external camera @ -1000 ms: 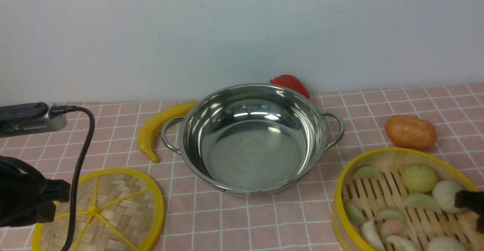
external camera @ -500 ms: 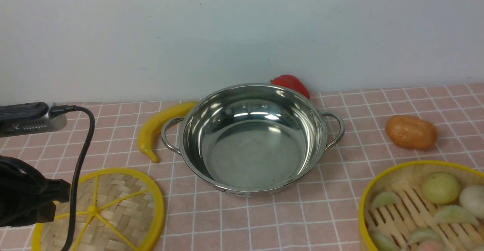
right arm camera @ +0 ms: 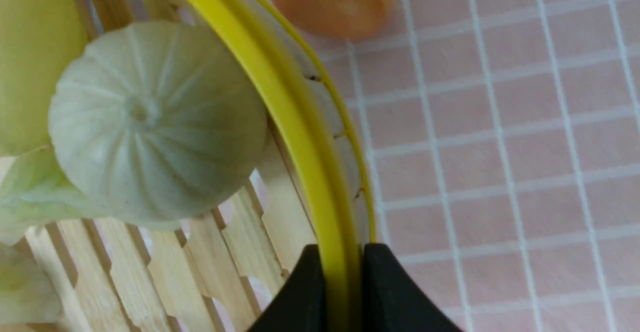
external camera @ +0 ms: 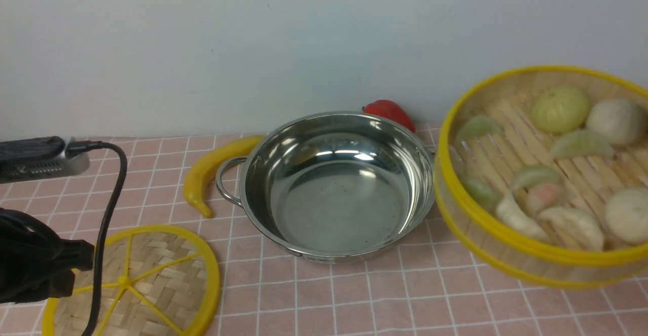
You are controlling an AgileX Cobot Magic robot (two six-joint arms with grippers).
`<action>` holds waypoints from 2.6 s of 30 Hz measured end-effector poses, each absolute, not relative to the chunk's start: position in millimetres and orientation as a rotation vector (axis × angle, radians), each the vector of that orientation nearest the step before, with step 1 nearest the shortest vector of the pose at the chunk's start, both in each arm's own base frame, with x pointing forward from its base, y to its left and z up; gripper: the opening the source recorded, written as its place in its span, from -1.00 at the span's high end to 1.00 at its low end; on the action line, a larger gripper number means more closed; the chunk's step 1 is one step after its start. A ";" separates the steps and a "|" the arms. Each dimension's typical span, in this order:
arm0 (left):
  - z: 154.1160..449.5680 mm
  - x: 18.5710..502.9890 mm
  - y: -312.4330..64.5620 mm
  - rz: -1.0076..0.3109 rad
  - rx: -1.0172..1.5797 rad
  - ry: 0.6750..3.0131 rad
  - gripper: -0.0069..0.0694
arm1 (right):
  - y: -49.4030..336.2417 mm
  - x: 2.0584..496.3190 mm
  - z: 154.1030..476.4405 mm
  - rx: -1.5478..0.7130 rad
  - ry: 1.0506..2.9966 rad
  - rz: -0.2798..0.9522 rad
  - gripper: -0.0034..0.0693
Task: Place the steamer in the pot on the pink tablecloth, and put the lid on the steamer.
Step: 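Place the bamboo steamer basket of food into the steel pot with the right gripper, then grasp the bamboo steamer lid lying on the table by its centre knob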
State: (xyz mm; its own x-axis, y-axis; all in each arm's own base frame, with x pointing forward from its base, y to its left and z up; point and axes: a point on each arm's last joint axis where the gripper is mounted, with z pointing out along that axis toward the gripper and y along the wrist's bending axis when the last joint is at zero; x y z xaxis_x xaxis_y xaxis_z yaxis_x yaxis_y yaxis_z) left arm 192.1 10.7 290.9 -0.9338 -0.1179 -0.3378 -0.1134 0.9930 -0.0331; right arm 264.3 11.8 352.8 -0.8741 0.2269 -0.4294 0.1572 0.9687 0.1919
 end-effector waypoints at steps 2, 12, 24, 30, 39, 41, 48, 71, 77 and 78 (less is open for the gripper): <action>290.9 192.1 10.7 -0.018 -0.167 2.791 0.18 | 27.6 283.9 351.8 0.209 2.661 0.232 0.65; 290.9 192.2 10.7 -0.018 -0.167 2.790 0.18 | 141.8 390.4 309.1 -0.060 2.715 0.329 0.65; 290.9 192.3 10.8 -0.016 -0.154 2.789 0.18 | 197.8 455.7 269.7 -0.155 2.722 0.344 0.65; 291.0 192.6 10.8 -0.016 -0.153 2.786 0.18 | 205.7 463.8 246.8 -0.165 2.752 0.336 0.65; 292.3 195.9 11.0 -0.015 -0.151 2.747 0.18 | 208.2 470.4 208.5 -0.169 2.832 0.291 0.65; 292.6 196.6 11.1 -0.015 -0.149 2.740 0.18 | 208.3 470.6 206.5 -0.171 2.837 0.288 0.65; 293.1 199.1 11.2 -0.008 -0.114 2.716 0.18 | 208.3 470.8 206.2 -0.181 2.836 0.286 0.63; 193.9 277.4 14.7 -0.031 -0.126 2.889 0.18 | 197.1 442.7 324.9 -0.243 2.564 0.373 -0.61; 170.6 285.5 15.3 -0.032 -0.131 2.940 0.18 | 178.4 398.7 414.3 -0.271 2.363 0.415 -0.61; 166.0 287.2 15.5 -0.032 -0.143 2.945 0.19 | 173.8 387.6 431.6 -0.277 2.321 0.421 -0.61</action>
